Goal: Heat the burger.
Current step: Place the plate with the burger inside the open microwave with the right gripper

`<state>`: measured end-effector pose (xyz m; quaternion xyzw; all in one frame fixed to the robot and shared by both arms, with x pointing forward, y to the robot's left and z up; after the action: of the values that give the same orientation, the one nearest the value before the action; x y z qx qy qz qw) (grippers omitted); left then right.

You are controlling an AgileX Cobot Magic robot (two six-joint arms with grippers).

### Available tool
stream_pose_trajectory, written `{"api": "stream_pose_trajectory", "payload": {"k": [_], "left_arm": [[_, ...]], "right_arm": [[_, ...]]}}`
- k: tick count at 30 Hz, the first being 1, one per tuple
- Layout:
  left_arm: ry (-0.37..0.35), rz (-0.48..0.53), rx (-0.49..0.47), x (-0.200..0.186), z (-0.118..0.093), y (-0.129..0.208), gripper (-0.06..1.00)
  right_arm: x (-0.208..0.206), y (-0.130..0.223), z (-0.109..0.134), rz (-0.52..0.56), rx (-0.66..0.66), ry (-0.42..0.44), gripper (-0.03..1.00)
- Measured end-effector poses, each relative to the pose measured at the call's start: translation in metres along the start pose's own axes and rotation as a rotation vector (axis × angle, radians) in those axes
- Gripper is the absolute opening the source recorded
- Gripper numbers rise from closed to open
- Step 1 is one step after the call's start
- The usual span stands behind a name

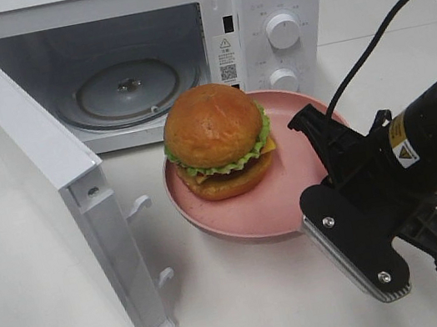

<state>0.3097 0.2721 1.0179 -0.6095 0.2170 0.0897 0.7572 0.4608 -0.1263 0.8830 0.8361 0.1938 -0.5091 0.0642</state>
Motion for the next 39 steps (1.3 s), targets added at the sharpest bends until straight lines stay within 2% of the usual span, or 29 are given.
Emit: {"api": "stream_pose_trajectory", "payload": {"k": [4,13,25,27,39], "left_arm": [[0.0,0.0,0.0,0.0,0.0,0.0,0.99],[0.0,0.0,0.0,0.0,0.0,0.0,0.99],[0.0,0.0,0.0,0.0,0.0,0.0,0.99],[0.0,0.0,0.0,0.0,0.0,0.0,0.99],[0.0,0.0,0.0,0.0,0.0,0.0,0.99]], "right_arm": [[-0.001,-0.004,-0.009,-0.019,0.0,0.04,0.06],[0.003,-0.009,-0.024,-0.026,0.0,0.058,0.06],[0.023,-0.022,-0.041,-0.054,0.041,0.031,0.06],[0.028,-0.029,-0.051,-0.075,0.029,0.032,0.06],[0.039,-0.043,-0.066,-0.108,0.0,-0.005,0.06]]}}
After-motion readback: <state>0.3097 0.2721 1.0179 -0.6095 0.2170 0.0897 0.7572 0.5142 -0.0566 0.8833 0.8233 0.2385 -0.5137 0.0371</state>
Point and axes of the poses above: a point on each arm's last joint axis where the gripper is mounted, x pointing out along that axis toward the gripper, z along the wrist's bending axis when the last joint is at zero, y = z × x, the point moved 9 cm from there along x, pointing out along that axis toward the gripper, and after that the axes turned 14 degrees about x, right-handed, at the moved point
